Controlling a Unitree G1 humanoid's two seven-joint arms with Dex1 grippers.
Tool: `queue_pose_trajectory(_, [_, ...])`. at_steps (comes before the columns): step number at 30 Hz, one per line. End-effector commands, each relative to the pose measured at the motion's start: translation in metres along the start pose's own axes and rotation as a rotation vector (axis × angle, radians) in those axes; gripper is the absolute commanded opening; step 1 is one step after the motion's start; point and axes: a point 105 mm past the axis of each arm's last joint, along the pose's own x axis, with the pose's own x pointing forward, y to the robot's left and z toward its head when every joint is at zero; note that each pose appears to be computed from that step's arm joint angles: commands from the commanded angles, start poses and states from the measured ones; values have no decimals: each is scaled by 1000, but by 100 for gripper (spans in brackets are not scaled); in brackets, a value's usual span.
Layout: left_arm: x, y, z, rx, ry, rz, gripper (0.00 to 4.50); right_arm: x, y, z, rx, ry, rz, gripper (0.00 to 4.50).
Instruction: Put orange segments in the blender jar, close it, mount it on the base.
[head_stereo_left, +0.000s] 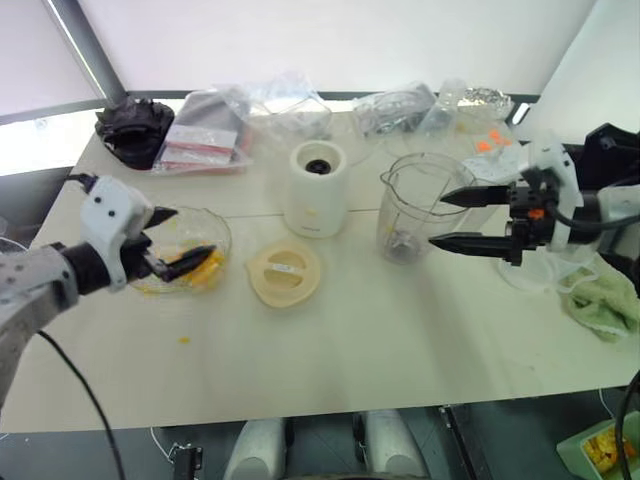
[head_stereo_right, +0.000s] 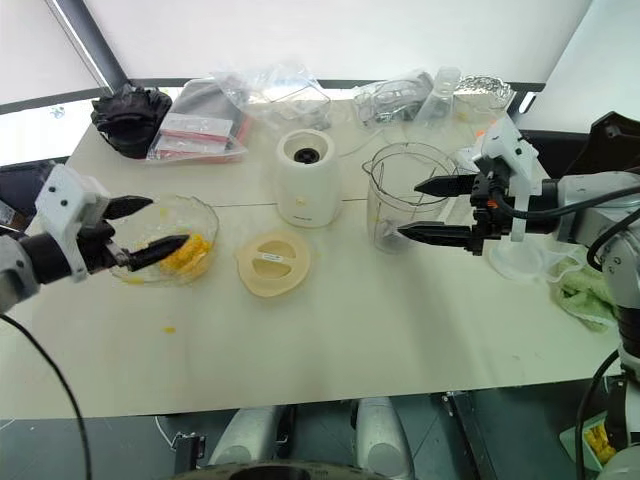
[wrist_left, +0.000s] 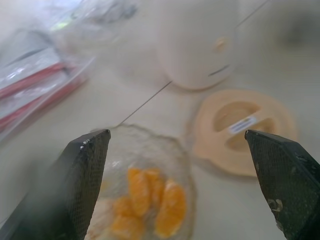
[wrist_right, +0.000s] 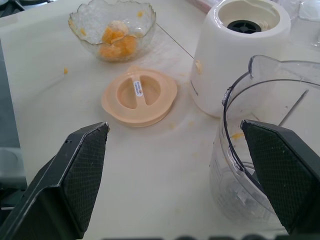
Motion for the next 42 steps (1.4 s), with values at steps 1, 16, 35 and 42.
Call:
queue_pose_trajectory(1, [8, 22, -14, -25, 78, 111, 450, 1, 1, 9, -44, -25, 1, 442])
queue_pose_trajectory(16, [71, 28, -59, -262, 281, 186, 450, 6, 5, 7, -51, -33, 4, 442])
queue_pose_trajectory(35, [95, 14, -81, -358, 345, 119, 450, 12, 4, 10, -66, -42, -10, 442])
queue_pose_trajectory(42, [107, 10, -82, -295, 346, 69, 450, 15, 5, 11, -69, -46, -10, 442])
